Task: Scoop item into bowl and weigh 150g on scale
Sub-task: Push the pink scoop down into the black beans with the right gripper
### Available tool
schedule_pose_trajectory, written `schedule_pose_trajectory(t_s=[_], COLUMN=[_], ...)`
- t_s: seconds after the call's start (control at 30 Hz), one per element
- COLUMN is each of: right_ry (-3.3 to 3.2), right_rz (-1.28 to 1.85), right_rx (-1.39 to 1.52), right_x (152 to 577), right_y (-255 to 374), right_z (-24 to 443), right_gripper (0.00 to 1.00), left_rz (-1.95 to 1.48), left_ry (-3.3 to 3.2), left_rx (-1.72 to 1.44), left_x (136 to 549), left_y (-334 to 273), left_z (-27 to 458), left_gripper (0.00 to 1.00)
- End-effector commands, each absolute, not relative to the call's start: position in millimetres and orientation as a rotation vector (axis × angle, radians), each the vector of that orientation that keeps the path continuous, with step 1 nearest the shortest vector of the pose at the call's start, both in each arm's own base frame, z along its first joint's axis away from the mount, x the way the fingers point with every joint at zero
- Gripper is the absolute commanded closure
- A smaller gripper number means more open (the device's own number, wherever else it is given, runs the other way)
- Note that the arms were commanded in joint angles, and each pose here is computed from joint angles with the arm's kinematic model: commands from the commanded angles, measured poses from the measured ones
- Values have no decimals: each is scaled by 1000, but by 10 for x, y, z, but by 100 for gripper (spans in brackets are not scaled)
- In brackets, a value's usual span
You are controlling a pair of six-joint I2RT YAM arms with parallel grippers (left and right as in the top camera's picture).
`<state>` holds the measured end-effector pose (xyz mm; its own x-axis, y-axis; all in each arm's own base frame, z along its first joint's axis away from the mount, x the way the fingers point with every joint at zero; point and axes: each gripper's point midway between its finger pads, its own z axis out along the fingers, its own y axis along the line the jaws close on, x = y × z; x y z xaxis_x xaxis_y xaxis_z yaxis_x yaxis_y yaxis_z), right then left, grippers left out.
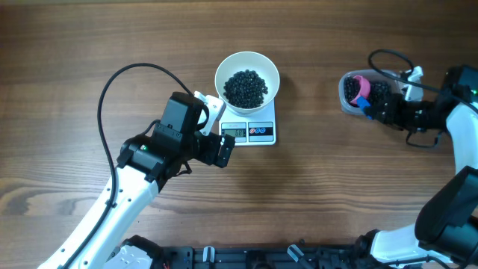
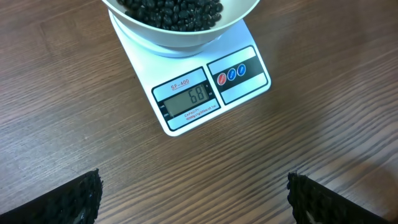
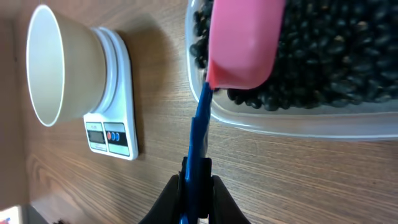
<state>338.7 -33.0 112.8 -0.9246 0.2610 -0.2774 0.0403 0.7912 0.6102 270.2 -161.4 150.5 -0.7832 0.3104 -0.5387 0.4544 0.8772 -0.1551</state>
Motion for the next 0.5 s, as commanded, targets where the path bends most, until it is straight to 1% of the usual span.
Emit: schedule_pose_trajectory(t_s=[0.0,0.33,0.47], right_ry=[2572,2455,2421], right_rz=[991,1092,1124], right_rx=[278,352,449], right_x=[3400,3413,3399], right_y=[-330,-467,-572], right_z=[1173,1319,1354], right_gripper=[96,96,96], left_rz=[-374,-374,-374], left_ry=[2515,2515,2515], left_rx=[552,551,552], left_x=[2744,2744,2744], left_y=[-1635,-1634,-1635], left_z=[1568,1568,1568], left_gripper=[0,0,0])
